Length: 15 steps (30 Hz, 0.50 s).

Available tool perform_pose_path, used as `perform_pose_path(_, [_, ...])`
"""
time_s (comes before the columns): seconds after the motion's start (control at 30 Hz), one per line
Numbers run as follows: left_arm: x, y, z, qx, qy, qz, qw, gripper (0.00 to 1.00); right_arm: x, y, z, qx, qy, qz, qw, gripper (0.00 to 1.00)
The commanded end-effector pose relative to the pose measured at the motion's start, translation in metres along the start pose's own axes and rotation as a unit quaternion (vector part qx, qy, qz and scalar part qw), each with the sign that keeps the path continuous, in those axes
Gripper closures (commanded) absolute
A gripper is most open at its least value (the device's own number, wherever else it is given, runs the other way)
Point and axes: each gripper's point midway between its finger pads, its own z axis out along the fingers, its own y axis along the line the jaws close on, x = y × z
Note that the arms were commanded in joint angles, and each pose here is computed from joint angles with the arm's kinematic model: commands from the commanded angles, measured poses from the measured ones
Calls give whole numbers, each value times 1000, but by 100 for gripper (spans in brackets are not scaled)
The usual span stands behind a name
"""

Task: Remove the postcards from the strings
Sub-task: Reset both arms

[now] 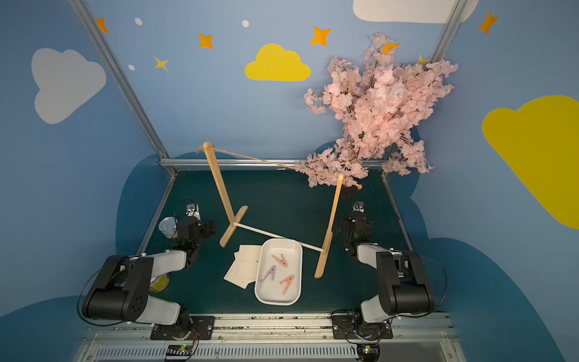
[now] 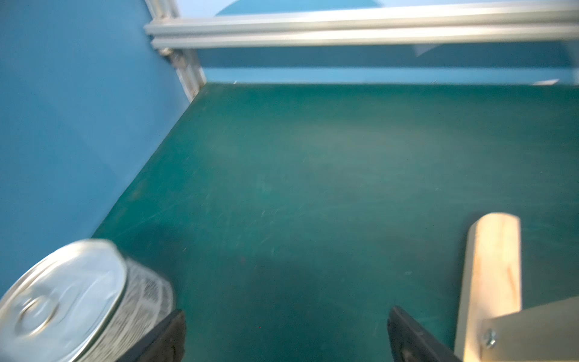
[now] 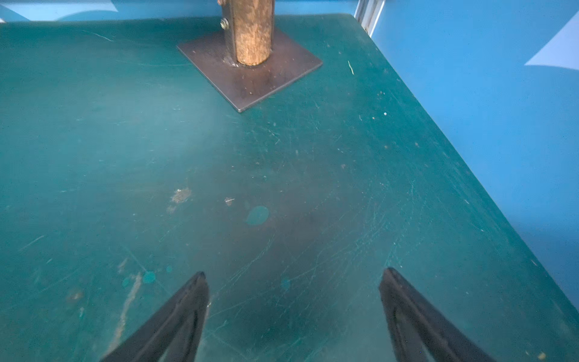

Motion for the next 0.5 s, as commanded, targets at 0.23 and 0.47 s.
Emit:
perform_pose_path(0.23, [-1,-19,1,72,-28,8,997,0,-14,9,-8,-66,-109,15,992,11])
perform_pose_path(0.47, [-1,-19,2,74,-26,7,997,1,-10,9,-7,-64,-77,13,995,12])
